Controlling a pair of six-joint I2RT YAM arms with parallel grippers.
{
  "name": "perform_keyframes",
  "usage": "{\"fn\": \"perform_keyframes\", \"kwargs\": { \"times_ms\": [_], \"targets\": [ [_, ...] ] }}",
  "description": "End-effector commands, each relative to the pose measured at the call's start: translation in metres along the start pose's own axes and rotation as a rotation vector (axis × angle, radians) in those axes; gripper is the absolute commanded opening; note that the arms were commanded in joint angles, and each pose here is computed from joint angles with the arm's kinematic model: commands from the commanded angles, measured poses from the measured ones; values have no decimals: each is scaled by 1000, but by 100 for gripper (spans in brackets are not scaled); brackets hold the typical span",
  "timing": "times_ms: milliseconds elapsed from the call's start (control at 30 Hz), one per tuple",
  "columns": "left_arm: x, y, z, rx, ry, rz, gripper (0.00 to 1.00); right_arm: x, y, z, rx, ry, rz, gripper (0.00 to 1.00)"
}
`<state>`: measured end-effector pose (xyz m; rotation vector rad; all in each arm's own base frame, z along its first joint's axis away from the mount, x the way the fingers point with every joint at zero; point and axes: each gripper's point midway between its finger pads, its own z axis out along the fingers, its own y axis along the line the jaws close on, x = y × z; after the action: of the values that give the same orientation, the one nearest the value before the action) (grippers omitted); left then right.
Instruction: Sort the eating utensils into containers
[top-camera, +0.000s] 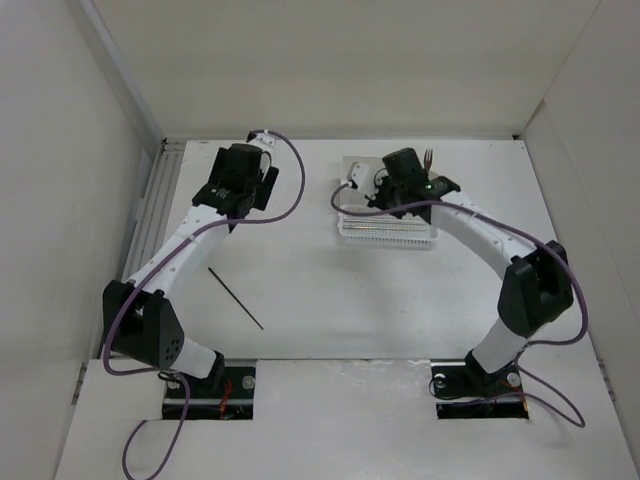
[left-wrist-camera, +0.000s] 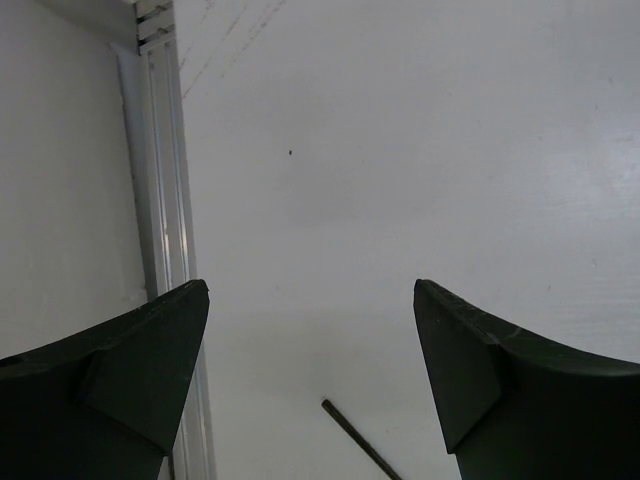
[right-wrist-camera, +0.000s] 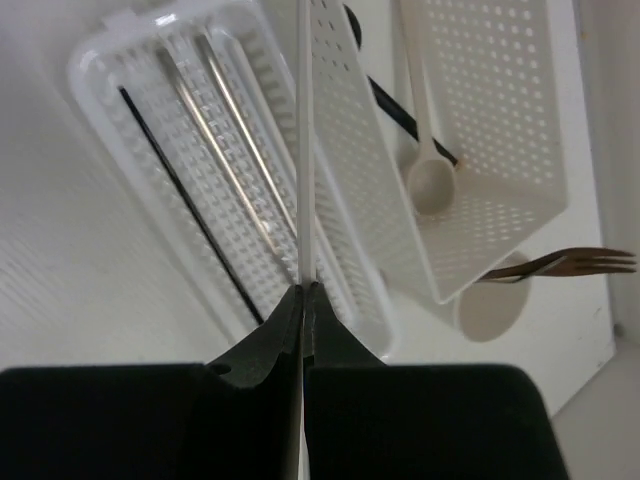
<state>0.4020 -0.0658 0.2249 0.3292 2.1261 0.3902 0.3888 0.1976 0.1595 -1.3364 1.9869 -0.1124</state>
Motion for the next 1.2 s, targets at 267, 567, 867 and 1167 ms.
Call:
{"fn": "perform_keyframes", "kwargs": {
  "times_ms": [267,567,867,1167],
  "targets": [
    [47,-18,-22,239,87,261,81,-3,-24,37,-254,-27,-386,0],
    [83,-39,-31,418,126,424,76,20,5,41,-314,-47,-345,0],
    [150,-54,-49,628,77,845,71,23,0,53,-282,-14,-301,47],
    [206,-66,-77,876,-106,1447,74,-3,-26,20,-115,-122,-258,55]
  ]
}}
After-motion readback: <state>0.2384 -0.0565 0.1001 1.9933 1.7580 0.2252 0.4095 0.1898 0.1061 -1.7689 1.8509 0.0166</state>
